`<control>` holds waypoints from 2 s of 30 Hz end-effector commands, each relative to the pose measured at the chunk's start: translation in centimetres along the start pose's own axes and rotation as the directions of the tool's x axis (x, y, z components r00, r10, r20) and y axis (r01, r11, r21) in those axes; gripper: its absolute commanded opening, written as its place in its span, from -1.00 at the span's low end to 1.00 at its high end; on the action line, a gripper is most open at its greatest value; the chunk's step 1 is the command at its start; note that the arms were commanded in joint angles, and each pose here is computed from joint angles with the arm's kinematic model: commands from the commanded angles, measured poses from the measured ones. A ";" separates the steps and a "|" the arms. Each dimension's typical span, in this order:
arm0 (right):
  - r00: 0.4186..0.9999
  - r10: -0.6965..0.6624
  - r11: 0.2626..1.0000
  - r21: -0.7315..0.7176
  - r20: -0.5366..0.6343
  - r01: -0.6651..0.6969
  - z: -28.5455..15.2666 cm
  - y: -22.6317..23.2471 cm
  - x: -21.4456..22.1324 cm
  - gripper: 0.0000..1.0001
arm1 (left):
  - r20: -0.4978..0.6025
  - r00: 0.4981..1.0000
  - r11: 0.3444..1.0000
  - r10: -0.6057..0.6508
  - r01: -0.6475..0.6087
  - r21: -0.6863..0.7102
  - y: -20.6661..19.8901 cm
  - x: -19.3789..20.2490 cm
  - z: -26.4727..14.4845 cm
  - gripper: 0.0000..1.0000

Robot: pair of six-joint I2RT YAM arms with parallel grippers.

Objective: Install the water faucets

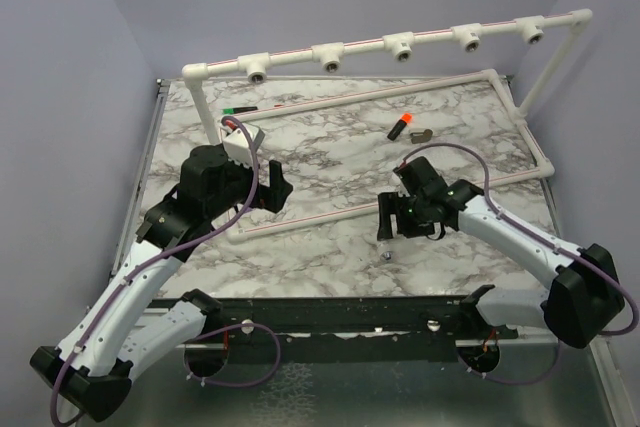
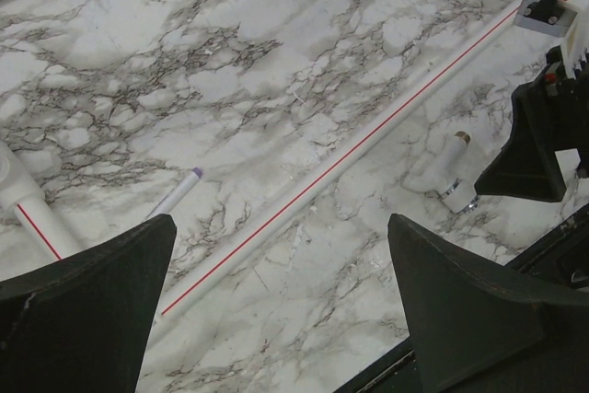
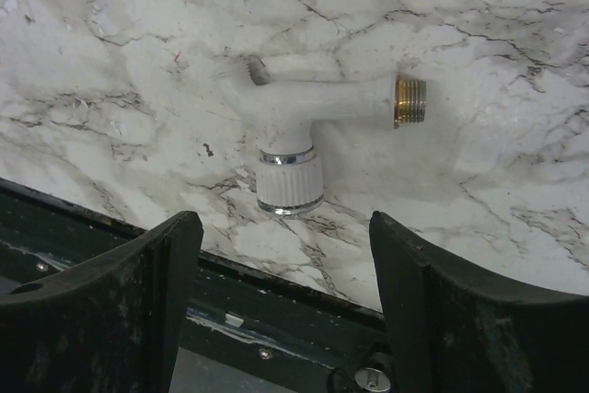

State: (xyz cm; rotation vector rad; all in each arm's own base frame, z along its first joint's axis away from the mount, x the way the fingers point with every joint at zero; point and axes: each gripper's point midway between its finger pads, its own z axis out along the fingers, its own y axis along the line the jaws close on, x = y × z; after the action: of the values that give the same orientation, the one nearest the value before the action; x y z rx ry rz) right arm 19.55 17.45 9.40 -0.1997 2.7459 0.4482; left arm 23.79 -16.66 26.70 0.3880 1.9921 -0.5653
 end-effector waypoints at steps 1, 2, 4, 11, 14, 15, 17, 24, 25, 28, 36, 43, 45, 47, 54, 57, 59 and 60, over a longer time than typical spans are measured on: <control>1.000 0.005 0.999 0.053 0.001 -0.005 1.7 0.0 0.0 0.55 | -0.024 1.000 1.000 -0.016 0.015 -0.016 0.3 0.9 -0.2 0.98; 1.000 0.001 0.998 0.059 -0.005 -0.001 2.1 0.1 0.1 0.55 | -0.025 1.000 1.000 -0.014 0.014 -0.016 0.3 1.0 -0.3 0.98; 1.000 -0.008 0.998 0.065 -0.019 0.009 2.7 0.4 0.4 0.52 | -0.028 1.000 1.000 -0.011 0.010 -0.020 0.3 1.1 -0.4 0.98; 0.997 -0.039 0.991 0.125 -0.065 0.047 5.1 0.4 1.7 0.43 | -0.031 1.000 1.000 -0.001 0.000 -0.023 0.5 1.3 -0.6 0.98; 0.996 -0.051 0.989 0.134 -0.077 0.061 5.9 0.4 2.0 0.37 | -0.037 0.999 1.000 0.002 -0.003 -0.022 0.5 1.5 -0.6 0.98; 0.995 -0.053 0.989 0.132 -0.082 0.063 6.2 0.4 2.1 0.35 | -0.038 0.999 1.000 0.004 -0.005 -0.021 0.5 1.5 -0.6 0.98; 0.995 -0.058 0.988 0.139 -0.086 0.070 6.7 0.4 2.4 0.32 | -0.038 0.999 1.000 0.007 -0.008 -0.023 0.5 1.5 -0.6 0.98; 0.992 -0.073 0.983 0.159 -0.099 0.088 7.9 0.1 2.8 0.19 | -0.052 0.999 1.000 0.005 -0.006 -0.012 0.3 1.6 -0.6 0.98; 0.992 -0.075 0.982 0.164 -0.101 0.091 8.1 -0.1 2.9 0.16 | -0.057 0.998 1.000 0.003 -0.003 -0.007 0.2 1.7 -0.6 0.98; 0.992 -0.083 0.981 0.169 -0.100 0.099 8.4 -0.2 2.9 0.02 | -0.070 0.998 1.000 -0.002 0.001 -0.002 0.1 1.9 -0.6 0.98; 0.988 -0.117 0.983 0.130 -0.100 0.129 8.3 0.3 2.9 -0.52 | -0.076 0.997 1.000 -0.023 0.023 0.001 -0.1 1.8 -0.7 0.98; 0.982 -0.181 0.980 0.073 -0.047 0.185 6.4 1.9 1.3 -0.99 | -0.063 0.998 1.000 -0.004 0.003 -0.009 0.0 1.0 -1.1 0.98; 0.978 -0.208 0.978 0.033 -0.007 0.208 5.4 2.8 0.5 -0.99 | -0.058 0.998 1.000 0.020 -0.019 0.008 -0.2 0.7 -1.3 0.98; 0.971 -0.236 0.971 -0.017 0.035 0.237 4.3 3.9 -0.2 -0.99 | -0.046 0.998 0.999 0.035 -0.034 0.011 -0.3 0.3 -1.5 0.98; 0.881 -0.398 0.877 -0.176 0.257 0.447 0.0 7.7 -2.9 -0.99 | -0.036 0.999 0.998 0.030 -0.032 -0.045 0.3 -1.2 -1.8 0.98; 0.806 -0.448 0.804 -0.219 0.387 0.552 -2.3 9.7 -4.2 -0.99 | -0.059 0.998 0.999 0.011 -0.014 -0.043 0.2 -1.2 -1.5 0.98; 0.755 -0.467 0.751 -0.246 0.460 0.613 -3.5 10.9 -4.6 -0.99 | -0.064 0.998 1.000 -0.004 0.002 -0.030 -0.1 -1.1 -1.3 0.98; 0.728 -0.479 0.722 -0.253 0.490 0.645 -4.0 11.4 -4.7 -0.99 | -0.064 0.998 1.000 -0.008 0.007 -0.024 -0.2 -1.2 -1.4 0.98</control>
State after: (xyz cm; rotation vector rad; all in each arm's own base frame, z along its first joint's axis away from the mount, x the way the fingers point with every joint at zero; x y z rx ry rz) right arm 20.53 24.44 13.37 -0.7497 2.3027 0.6322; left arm 23.48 -16.08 28.38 0.4063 2.0272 -0.5272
